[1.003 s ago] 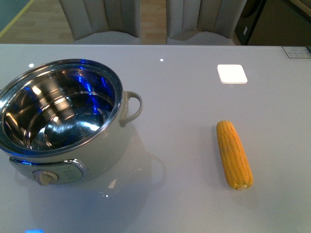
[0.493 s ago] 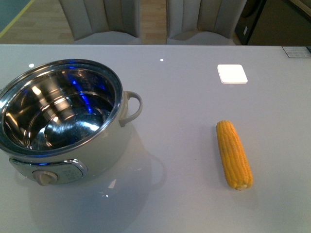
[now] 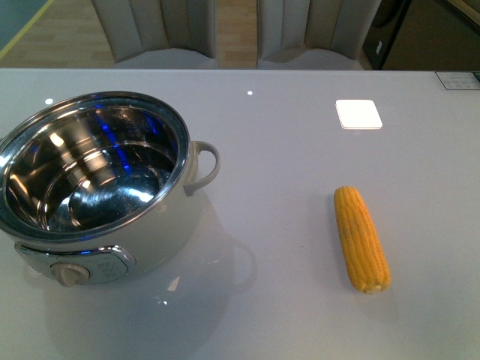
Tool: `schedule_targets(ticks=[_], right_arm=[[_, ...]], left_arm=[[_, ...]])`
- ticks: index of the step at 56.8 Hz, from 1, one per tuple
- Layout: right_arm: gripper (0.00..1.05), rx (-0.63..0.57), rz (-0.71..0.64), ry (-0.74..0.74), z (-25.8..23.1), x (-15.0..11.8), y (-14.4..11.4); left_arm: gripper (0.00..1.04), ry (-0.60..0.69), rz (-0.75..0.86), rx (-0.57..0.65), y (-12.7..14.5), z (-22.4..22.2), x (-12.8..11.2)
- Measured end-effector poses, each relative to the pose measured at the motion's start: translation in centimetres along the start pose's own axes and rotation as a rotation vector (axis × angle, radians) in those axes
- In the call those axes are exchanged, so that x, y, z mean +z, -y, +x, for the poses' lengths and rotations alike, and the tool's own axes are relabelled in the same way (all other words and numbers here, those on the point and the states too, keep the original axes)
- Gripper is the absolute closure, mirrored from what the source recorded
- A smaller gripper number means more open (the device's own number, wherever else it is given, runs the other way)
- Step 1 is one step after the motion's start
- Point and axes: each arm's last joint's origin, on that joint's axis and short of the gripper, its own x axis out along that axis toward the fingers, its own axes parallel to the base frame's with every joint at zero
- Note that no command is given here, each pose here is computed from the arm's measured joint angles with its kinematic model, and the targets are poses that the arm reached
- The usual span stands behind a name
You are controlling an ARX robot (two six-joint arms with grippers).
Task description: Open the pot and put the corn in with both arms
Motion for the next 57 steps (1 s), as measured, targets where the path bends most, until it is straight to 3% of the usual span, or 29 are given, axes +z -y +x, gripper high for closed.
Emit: schedule_targets(ticks=[4, 10, 33, 52, 57], right_arm=[[0.09, 0.0, 0.0, 0.0, 0.0, 0.0, 0.0], [0.09, 0.0, 0.0, 0.0, 0.0, 0.0, 0.0], [0.09, 0.0, 0.0, 0.0, 0.0, 0.0, 0.0], [0.09, 0.0, 0.0, 0.0, 0.0, 0.0, 0.0], [0.09, 0.0, 0.0, 0.0, 0.0, 0.0, 0.0]], left_arm=[[0.11, 0.022, 0.014, -0.059, 0.5, -0.9, 0.1], [0.31, 0.081, 0.057, -0.152, 2.5, -2.5, -0.8], [1.0, 0.098, 0.072, -0.162, 6.4, -5.2, -2.9], [1.01, 0.117, 0.074, -0.138, 8.1, -6.5, -3.8], [1.01, 0.12, 0.077, -0.179, 8.6, -6.8, -3.8]])
